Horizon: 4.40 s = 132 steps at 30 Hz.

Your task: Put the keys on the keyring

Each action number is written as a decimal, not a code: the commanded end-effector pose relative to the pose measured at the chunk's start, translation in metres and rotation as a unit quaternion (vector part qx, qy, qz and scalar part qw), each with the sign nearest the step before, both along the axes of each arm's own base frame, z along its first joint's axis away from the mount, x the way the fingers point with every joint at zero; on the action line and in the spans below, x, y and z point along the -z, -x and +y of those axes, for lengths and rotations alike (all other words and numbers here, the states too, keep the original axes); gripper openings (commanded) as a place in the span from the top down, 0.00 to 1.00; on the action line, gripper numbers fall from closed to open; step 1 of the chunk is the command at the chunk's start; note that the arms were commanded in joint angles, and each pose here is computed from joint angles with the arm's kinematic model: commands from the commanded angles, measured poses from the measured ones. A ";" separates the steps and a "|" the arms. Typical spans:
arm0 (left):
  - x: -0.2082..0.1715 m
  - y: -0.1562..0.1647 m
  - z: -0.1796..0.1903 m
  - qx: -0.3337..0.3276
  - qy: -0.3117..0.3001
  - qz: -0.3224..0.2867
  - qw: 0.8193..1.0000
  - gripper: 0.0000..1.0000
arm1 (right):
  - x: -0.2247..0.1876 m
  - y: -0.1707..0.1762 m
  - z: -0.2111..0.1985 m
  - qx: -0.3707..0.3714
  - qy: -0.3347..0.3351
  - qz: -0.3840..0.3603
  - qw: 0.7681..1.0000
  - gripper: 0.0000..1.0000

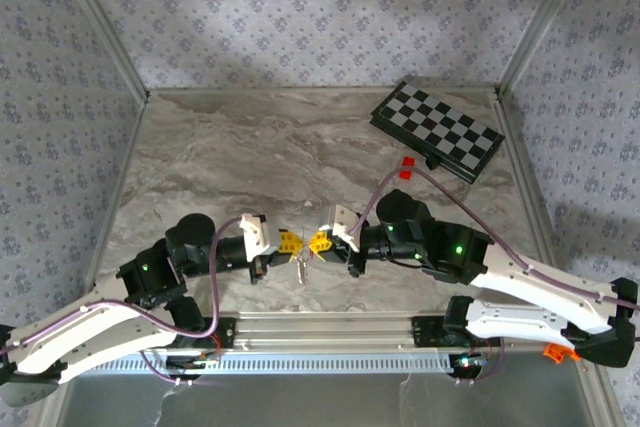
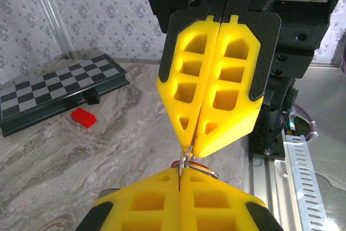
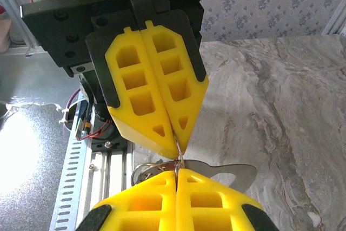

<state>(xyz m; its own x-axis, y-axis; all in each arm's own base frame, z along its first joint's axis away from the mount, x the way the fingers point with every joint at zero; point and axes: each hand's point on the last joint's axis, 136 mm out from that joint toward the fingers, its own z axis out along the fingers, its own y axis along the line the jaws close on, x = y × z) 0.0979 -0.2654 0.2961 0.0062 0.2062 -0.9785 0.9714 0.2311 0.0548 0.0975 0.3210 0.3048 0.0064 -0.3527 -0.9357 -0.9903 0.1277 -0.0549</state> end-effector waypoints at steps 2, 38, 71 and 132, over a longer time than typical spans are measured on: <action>-0.019 -0.006 -0.001 -0.016 0.027 -0.009 0.999 1.00 | -0.001 0.010 0.006 -0.028 -0.005 -0.007 1.000 1.00; -0.025 -0.010 0.002 -0.030 0.060 -0.012 0.998 1.00 | 0.020 0.007 -0.004 0.001 0.022 -0.049 0.999 0.87; -0.048 0.023 0.004 0.054 0.131 -0.025 0.990 1.00 | -0.034 0.001 -0.017 -0.013 -0.099 -0.034 0.994 0.75; -0.012 -0.008 0.011 -0.038 -0.006 0.006 0.999 0.68 | -0.008 -0.002 -0.010 -0.015 0.030 -0.025 0.999 1.00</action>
